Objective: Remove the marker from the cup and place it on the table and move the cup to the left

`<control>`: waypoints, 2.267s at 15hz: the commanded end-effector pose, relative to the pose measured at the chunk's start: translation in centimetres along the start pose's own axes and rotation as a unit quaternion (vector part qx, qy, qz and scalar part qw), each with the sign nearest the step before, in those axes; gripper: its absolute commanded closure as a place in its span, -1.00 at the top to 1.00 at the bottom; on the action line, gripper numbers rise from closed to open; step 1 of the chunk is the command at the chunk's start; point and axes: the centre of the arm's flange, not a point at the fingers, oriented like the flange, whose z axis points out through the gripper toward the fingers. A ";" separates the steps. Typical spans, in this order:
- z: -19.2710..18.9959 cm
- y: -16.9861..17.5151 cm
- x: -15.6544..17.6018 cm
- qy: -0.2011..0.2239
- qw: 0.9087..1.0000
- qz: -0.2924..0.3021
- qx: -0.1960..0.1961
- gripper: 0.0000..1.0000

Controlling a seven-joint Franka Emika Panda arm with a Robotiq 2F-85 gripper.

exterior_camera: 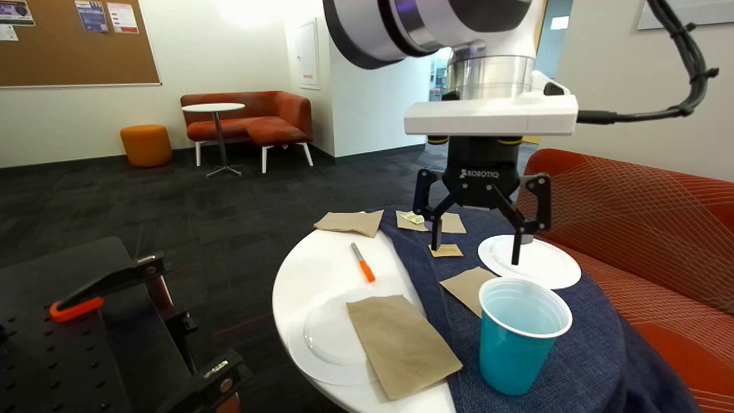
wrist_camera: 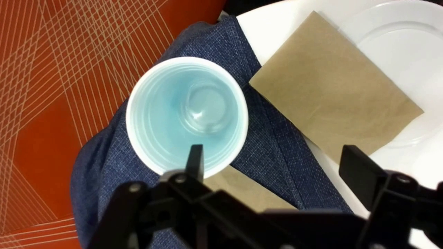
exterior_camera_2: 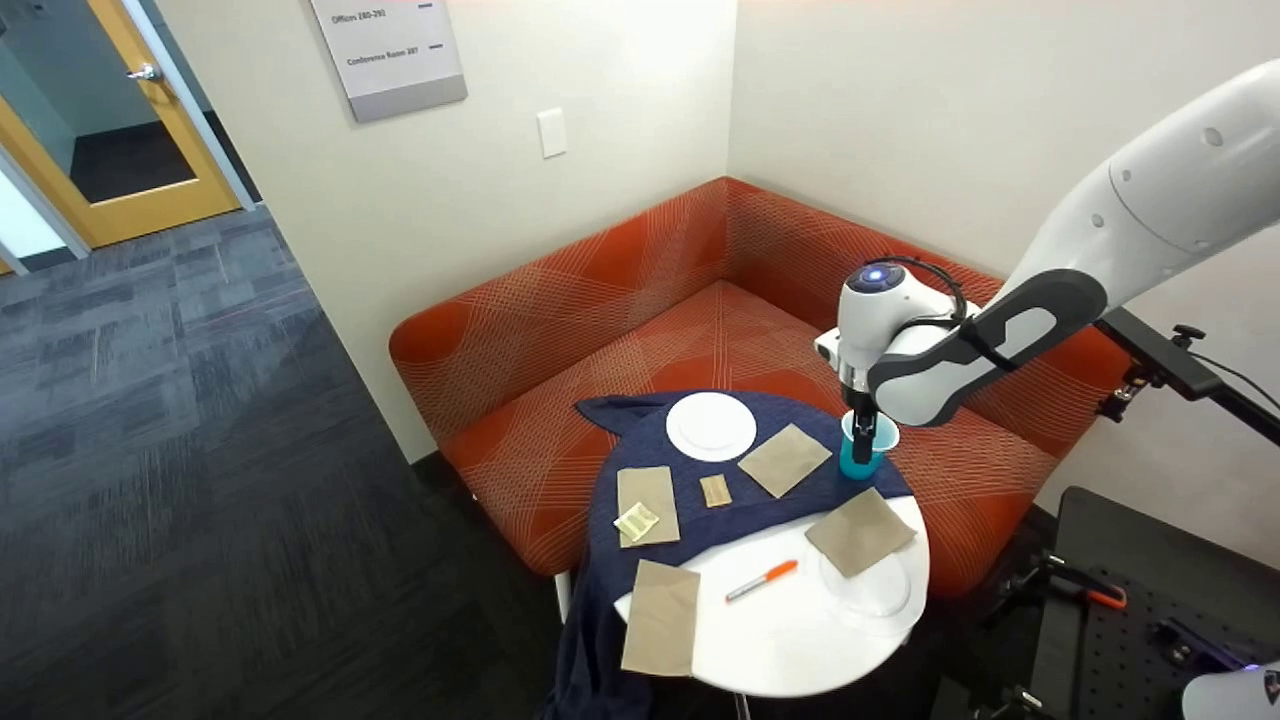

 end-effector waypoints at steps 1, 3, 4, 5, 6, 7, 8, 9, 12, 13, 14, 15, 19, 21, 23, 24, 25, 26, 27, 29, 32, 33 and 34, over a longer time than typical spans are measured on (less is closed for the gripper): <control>1.4 0.1 0.0 0.007 1.000 0.016 0.016 1.00; 2.0 0.2 -0.1 0.003 1.000 0.020 0.022 1.00; 2.3 0.3 -0.2 0.002 0.999 0.022 0.024 1.00; 2.7 0.4 -0.2 0.003 0.999 0.024 0.026 1.00; 2.9 0.4 -0.3 0.002 0.999 0.025 0.027 1.00; 3.2 0.5 -0.4 0.005 0.999 0.025 0.028 1.00; 3.5 0.6 -0.5 0.009 0.999 0.026 0.028 1.00; 3.6 0.7 -0.5 0.013 0.999 0.026 0.030 1.00; 3.6 0.3 -0.7 -0.001 0.999 0.026 0.023 1.00; 3.6 0.3 -0.7 -0.001 0.999 0.026 0.023 1.00; 3.7 0.3 -0.7 -0.002 0.999 0.026 0.023 1.00; 3.7 0.3 -0.7 -0.002 0.999 0.026 0.023 1.00; 3.4 0.6 -0.7 0.035 0.999 0.015 0.021 1.00; 3.6 0.7 -0.2 0.046 0.999 0.014 0.014 1.00; 3.9 0.8 -0.1 0.049 0.999 0.016 0.013 1.00; 4.1 1.0 -0.5 0.047 0.999 0.016 0.014 1.00; 4.4 1.2 -0.7 0.045 0.999 0.016 0.015 1.00; 4.7 1.5 -1.0 0.043 0.999 0.017 0.018 1.00; 5.0 1.7 -1.3 0.041 0.999 0.020 0.018 1.00; 5.7 2.2 -2.0 0.040 0.999 0.021 0.019 1.00; 6.8 2.9 -2.9 0.037 0.999 0.021 0.022 0.96; 7.3 3.1 -3.2 0.036 0.999 0.021 0.024 0.48; 7.6 3.3 -3.5 0.035 0.999 0.019 0.024 0.46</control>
